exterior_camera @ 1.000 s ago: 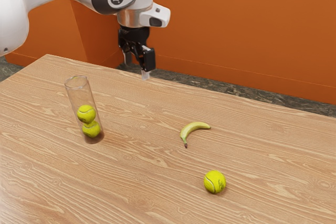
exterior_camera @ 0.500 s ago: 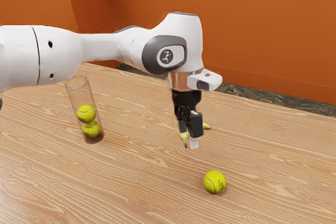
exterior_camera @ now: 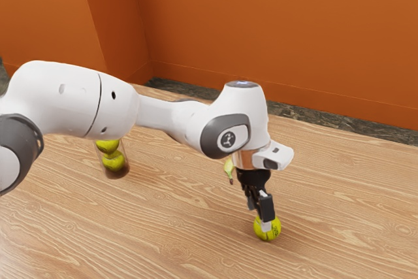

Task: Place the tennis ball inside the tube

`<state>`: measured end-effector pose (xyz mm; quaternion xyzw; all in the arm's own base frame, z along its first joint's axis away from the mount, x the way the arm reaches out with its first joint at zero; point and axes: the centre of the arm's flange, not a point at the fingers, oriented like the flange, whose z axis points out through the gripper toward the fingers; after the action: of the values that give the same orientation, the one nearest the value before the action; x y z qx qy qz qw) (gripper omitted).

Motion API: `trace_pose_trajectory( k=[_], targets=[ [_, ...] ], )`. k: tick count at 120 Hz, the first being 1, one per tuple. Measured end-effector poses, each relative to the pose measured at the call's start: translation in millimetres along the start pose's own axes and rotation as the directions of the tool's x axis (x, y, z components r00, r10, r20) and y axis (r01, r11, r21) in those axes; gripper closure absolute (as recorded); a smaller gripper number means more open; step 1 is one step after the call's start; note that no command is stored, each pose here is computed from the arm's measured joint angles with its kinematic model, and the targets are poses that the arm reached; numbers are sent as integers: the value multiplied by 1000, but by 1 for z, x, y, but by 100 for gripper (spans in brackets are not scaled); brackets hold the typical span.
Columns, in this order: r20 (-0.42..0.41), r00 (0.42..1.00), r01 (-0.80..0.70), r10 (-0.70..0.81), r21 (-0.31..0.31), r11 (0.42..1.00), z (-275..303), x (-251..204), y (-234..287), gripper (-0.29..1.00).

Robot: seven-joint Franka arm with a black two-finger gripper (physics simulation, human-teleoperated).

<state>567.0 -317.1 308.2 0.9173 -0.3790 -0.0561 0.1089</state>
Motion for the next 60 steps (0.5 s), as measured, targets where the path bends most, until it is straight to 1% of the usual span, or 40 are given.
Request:
trace_pose_trajectory(
  k=[10,25,36,60],
  targets=[
    [-30,999,27,-27,4,1000,0,6,-10,0],
    [-22,998,55,-55,-12,998,30,13,-23,0],
    [-39,997,61,-62,-13,998,36,23,-28,1],
    [-57,995,78,-78,-7,997,41,27,-34,15]
  ],
)
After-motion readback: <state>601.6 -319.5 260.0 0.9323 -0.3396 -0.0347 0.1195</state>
